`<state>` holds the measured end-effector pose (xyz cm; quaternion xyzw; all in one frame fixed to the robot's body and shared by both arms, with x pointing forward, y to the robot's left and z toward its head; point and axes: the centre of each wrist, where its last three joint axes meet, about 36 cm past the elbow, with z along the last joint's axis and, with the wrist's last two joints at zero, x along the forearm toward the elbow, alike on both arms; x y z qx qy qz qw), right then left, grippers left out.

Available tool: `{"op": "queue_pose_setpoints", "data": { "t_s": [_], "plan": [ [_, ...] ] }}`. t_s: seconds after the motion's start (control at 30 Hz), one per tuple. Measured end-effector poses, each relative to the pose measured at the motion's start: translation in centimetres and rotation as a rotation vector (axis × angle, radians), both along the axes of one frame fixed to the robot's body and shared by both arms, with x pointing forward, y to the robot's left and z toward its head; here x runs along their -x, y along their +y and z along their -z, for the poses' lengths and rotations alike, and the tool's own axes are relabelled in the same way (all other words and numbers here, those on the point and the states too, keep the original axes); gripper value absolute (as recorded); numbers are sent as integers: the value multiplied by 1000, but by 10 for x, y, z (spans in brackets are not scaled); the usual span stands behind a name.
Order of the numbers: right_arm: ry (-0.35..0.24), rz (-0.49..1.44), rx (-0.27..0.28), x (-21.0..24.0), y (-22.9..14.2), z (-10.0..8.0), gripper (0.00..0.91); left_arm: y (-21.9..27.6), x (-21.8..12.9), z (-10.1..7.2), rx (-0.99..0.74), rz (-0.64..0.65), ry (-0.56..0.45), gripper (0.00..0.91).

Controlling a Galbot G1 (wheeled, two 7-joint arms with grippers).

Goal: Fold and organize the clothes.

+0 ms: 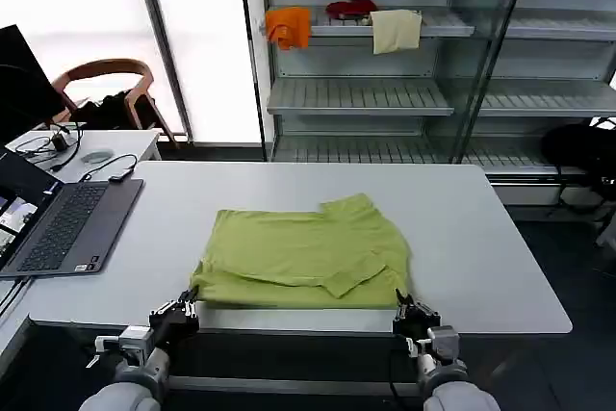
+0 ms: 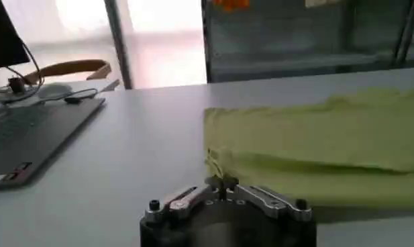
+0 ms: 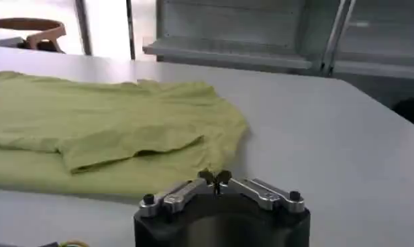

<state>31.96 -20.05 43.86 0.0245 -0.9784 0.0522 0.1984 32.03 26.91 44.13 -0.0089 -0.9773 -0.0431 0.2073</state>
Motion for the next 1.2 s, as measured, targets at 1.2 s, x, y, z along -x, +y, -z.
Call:
{"op": "queue_pose_setpoints", "data": {
  "t_s": [1.2],
  "plan": [
    [-63,-42,-107,-242,14,-17,907,25,-219,-21,82,98,-66,907]
  ]
}}
